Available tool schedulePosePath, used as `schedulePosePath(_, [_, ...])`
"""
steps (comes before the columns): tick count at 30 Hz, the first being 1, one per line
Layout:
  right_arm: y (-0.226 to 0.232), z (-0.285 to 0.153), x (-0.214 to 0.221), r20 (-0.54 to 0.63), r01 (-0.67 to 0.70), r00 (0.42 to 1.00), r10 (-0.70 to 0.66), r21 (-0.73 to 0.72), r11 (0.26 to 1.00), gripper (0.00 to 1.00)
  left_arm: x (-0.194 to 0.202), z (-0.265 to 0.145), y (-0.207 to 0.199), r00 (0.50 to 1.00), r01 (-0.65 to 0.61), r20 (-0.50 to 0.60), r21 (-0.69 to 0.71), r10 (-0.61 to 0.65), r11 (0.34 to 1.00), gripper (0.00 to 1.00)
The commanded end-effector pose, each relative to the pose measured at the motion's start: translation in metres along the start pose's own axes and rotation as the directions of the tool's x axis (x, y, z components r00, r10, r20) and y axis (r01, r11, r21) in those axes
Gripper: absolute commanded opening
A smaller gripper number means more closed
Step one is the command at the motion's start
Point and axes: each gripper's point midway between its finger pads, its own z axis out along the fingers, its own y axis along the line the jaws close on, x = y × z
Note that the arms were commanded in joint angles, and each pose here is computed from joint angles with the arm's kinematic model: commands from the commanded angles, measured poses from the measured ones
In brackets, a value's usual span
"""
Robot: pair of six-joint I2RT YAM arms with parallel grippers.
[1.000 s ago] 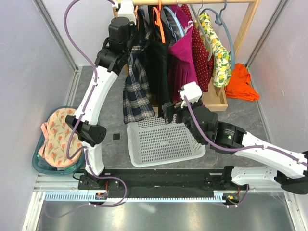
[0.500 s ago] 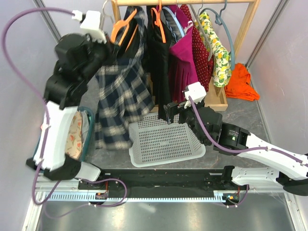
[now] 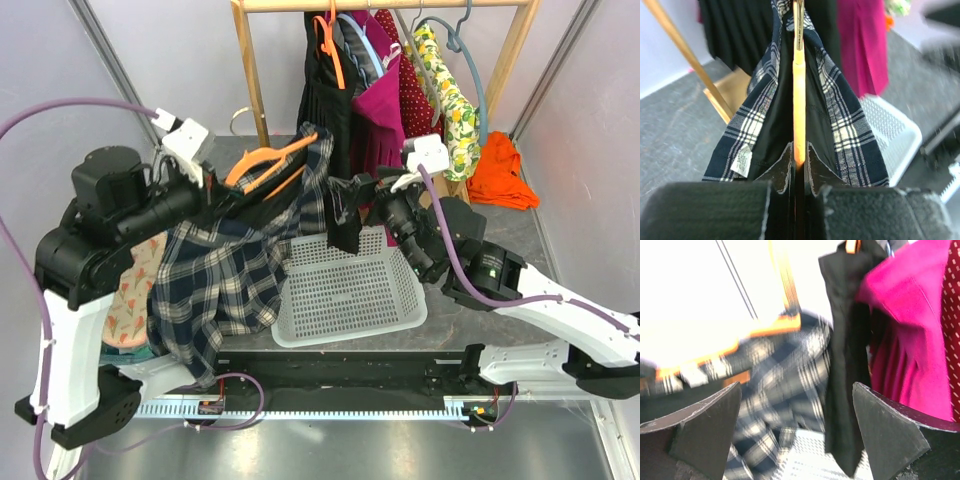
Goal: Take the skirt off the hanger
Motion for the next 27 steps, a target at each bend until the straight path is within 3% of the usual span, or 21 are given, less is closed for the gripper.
schedulePosePath(1, [0.014, 0.012, -0.033, 0.083, -0.084, 0.993, 0.084, -0.008, 0.996, 0.98, -0.014, -0.046, -0.027, 0.984, -0.14, 0.128, 0.103, 0.127, 0.985, 0.02])
schedulePosePath(4, [0.025, 0.022, -0.024, 0.058, -0.123, 0.991, 0.125, -0.035, 0.992, 0.98, -0.012, -0.054, -0.024, 0.981, -0.153, 0.135, 0.074, 0.142, 0.986, 0.02])
schedulePosePath(11, [0.049, 0.049, 0.042, -0.095, -0.166, 0.982, 0.161, -0.054, 0.985, 0.98, -0.016, -0.06, -0.025, 0.976, -0.159, 0.159, 0.068, 0.147, 0.985, 0.02])
schedulePosePath(18, [0.069, 0.059, 0.051, -0.139, -0.237, 0.966, 0.219, -0.128, 0.963, 0.97, -0.014, -0.057, -0.027, 0.976, -0.162, 0.159, 0.081, 0.148, 0.983, 0.02])
schedulePosePath(21, [0.067, 0.06, 0.056, -0.151, -0.249, 0.962, 0.23, -0.122, 0.961, 0.87, -0.017, -0.06, -0.027, 0.973, -0.167, 0.175, 0.078, 0.152, 0.983, 0.02])
schedulePosePath(25, [0.059, 0.063, 0.069, -0.158, -0.267, 0.955, 0.249, -0.103, 0.958, 0.46, -0.02, -0.061, -0.028, 0.971, -0.169, 0.186, 0.078, 0.152, 0.983, 0.02])
schedulePosePath(27, [0.051, 0.066, 0.07, -0.152, -0.279, 0.953, 0.264, -0.087, 0.956, 0.36, -0.022, -0.061, -0.028, 0.97, -0.165, 0.191, 0.079, 0.148, 0.983, 0.02])
